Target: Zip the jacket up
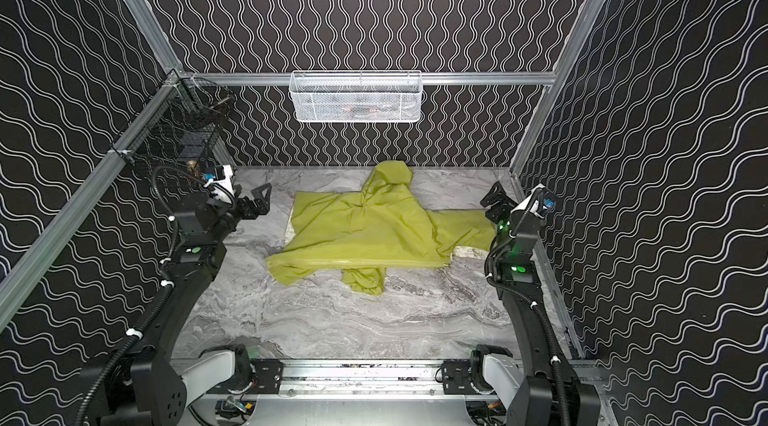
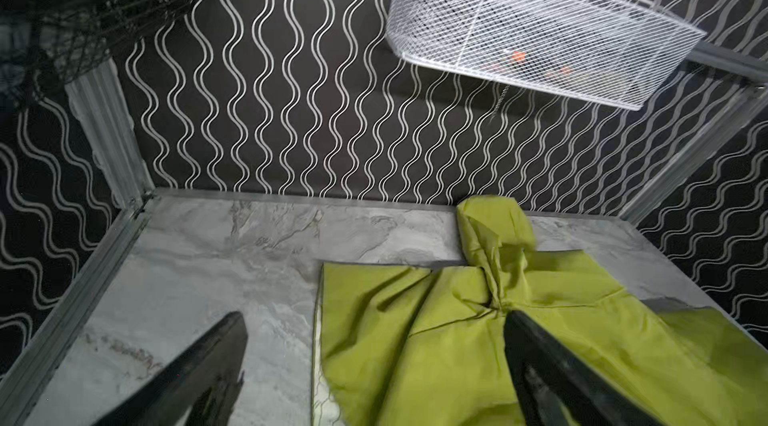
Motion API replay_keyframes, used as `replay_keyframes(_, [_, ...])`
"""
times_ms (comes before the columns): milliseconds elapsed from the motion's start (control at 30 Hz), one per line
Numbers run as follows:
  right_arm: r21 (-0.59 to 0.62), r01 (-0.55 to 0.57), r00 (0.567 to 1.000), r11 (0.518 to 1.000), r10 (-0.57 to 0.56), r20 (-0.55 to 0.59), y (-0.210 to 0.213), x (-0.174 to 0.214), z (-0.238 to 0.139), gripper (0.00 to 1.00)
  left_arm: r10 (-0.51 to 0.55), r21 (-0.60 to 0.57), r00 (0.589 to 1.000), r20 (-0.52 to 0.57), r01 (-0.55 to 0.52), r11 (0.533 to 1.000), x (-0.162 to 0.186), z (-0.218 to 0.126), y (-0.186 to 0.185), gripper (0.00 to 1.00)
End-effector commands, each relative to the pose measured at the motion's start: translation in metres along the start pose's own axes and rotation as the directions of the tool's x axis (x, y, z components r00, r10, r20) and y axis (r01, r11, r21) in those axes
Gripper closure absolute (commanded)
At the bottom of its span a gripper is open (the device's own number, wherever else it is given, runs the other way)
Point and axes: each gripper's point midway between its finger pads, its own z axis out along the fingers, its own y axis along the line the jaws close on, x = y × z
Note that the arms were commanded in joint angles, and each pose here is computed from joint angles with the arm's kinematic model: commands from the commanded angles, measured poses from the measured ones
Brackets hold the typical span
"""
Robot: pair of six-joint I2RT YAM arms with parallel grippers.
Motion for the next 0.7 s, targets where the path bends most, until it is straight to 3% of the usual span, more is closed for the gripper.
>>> replay_keyframes(0, [0.097, 0.100, 0.992, 0.990, -0.107, 0.066, -0.023, 0.004, 0.000, 0.01, 0.008, -0.188, 0.999, 0.031, -0.002, 0.982, 0.007, 0.001, 0.035, 0.01])
replay_keyframes(167, [0.249, 0.239, 0.971, 0.939, -0.235, -0.044, -0.069, 0.054, -0.004, 0.01, 0.078, -0.343, 0.991, -0.111, -0.112, 0.932, 0.069, -0.009, 0.072, 0.01])
replay_keyframes(300, [0.299, 0.278, 0.960, 0.913, -0.257, -0.109, -0.089, 0.086, -0.014, 0.01, 0.072, -0.409, 0.970, -0.231, -0.164, 0.898, 0.114, -0.018, 0.091, 0.01])
replay_keyframes(500, [0.299, 0.362, 0.932, 0.883, -0.332, -0.147, -0.088, 0.115, -0.028, 0.01, 0.049, -0.435, 0.959, -0.280, -0.172, 0.884, 0.147, -0.025, 0.100, 0.01])
replay_keyframes(667, [0.233, 0.358, 0.934, 0.904, -0.348, -0.085, -0.074, 0.121, -0.039, 0.01, 0.081, -0.411, 0.962, -0.263, -0.187, 0.892, 0.157, -0.026, 0.098, 0.01])
